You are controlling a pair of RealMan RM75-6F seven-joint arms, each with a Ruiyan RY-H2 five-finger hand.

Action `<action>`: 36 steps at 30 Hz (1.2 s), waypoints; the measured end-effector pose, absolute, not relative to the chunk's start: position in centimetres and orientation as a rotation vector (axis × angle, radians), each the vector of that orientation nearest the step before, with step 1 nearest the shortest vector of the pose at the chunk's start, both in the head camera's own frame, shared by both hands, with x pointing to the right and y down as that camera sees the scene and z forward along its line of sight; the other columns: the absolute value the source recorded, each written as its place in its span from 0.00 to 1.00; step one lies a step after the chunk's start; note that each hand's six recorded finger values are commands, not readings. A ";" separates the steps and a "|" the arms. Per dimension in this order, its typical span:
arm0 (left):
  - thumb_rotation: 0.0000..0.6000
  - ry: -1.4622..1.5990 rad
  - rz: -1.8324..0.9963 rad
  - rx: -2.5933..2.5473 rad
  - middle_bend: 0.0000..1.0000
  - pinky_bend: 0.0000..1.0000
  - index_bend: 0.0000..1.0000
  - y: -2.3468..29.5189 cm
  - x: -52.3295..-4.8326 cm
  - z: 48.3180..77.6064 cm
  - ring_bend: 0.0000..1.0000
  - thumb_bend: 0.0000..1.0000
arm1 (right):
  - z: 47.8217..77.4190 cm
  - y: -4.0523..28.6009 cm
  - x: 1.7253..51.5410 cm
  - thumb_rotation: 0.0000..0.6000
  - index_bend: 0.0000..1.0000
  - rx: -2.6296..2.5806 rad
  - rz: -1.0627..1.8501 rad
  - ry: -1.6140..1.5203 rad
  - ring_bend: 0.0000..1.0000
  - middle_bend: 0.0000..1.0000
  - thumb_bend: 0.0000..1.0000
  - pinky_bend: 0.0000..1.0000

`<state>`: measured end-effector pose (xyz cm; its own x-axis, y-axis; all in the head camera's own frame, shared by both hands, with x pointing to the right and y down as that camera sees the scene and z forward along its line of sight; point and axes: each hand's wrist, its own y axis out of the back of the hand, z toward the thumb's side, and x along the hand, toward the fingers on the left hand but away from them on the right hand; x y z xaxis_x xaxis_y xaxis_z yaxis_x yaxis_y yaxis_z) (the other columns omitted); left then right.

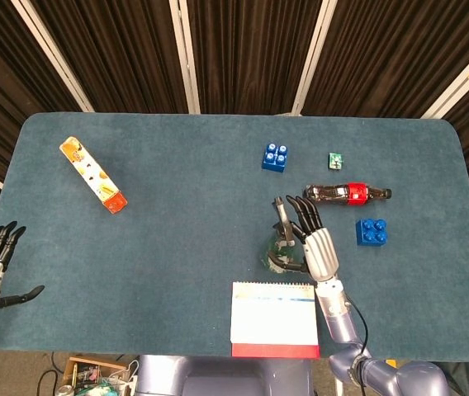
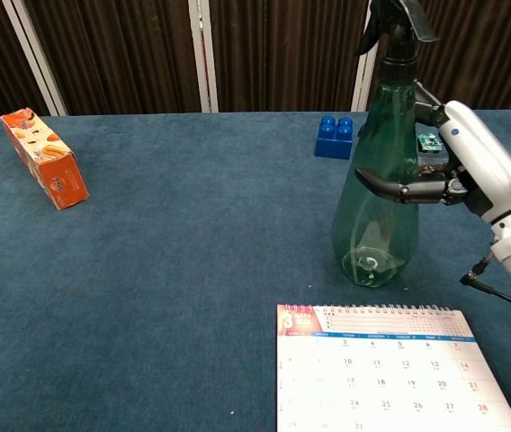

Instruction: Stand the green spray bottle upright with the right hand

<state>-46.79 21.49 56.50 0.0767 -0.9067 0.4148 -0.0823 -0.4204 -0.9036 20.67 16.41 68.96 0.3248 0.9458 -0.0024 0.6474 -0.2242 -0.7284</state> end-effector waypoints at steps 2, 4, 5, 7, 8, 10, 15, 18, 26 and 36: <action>1.00 1.000 -1.427 -1.626 0.00 0.00 0.00 21.5 -46.8 56.5 0.00 0.05 | 68.9 16.3 20.9 1.00 0.61 -1.961 0.608 -1.407 0.00 0.02 0.53 0.00; 1.00 1.000 -1.426 -1.627 0.00 0.00 0.00 21.5 -46.8 56.5 0.00 0.05 | 69.0 16.3 21.0 1.00 0.44 -1.961 0.609 -1.400 0.00 0.00 0.47 0.00; 1.00 1.000 -1.425 -1.628 0.00 0.00 0.00 21.5 -46.8 56.5 0.00 0.05 | 69.0 16.4 21.0 1.00 0.34 -1.964 0.608 -1.396 0.00 0.00 0.44 0.00; 1.00 1.002 -1.421 -1.631 0.00 0.00 0.00 21.5 -46.7 56.5 0.00 0.05 | 69.0 16.4 21.1 1.00 0.19 -1.977 0.602 -1.393 0.00 0.00 0.40 0.00; 1.00 1.002 -1.419 -1.633 0.00 0.00 0.00 21.5 -46.6 56.5 0.00 0.05 | 69.0 16.4 21.2 1.00 0.12 -1.982 0.602 -1.390 0.00 0.00 0.38 0.00; 1.00 1.003 -1.417 -1.635 0.00 0.00 0.00 21.5 -46.6 56.5 0.00 0.05 | 68.9 16.4 21.5 1.00 0.04 -1.983 0.607 -1.381 0.00 0.00 0.35 0.00; 1.00 1.009 -1.412 -1.634 0.00 0.00 0.00 21.5 -46.6 56.4 0.00 0.05 | 68.8 16.4 21.8 1.00 0.00 -1.977 0.619 -1.374 0.00 0.00 0.22 0.00; 1.00 1.011 -1.409 -1.633 0.00 0.00 0.00 21.5 -46.6 56.3 0.00 0.05 | 69.0 16.5 21.8 1.00 0.00 -1.984 0.642 -1.365 0.00 0.00 0.19 0.00; 1.00 1.020 -1.398 -1.632 0.00 0.00 0.00 21.6 -46.7 56.0 0.00 0.05 | 68.4 16.8 21.7 1.00 0.00 -1.970 0.662 -1.338 0.00 0.00 0.16 0.00; 1.00 1.022 -1.388 -1.637 0.00 0.00 0.00 21.7 -46.6 55.8 0.00 0.05 | 67.0 17.3 22.3 1.00 0.00 -1.944 0.664 -1.328 0.00 0.00 0.10 0.00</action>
<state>-46.63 21.71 55.79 0.0949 -0.9139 0.3946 -0.1053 -0.4034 -0.9089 22.30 17.28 66.99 0.3491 0.9365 -0.0333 0.5886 -0.2467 -0.7698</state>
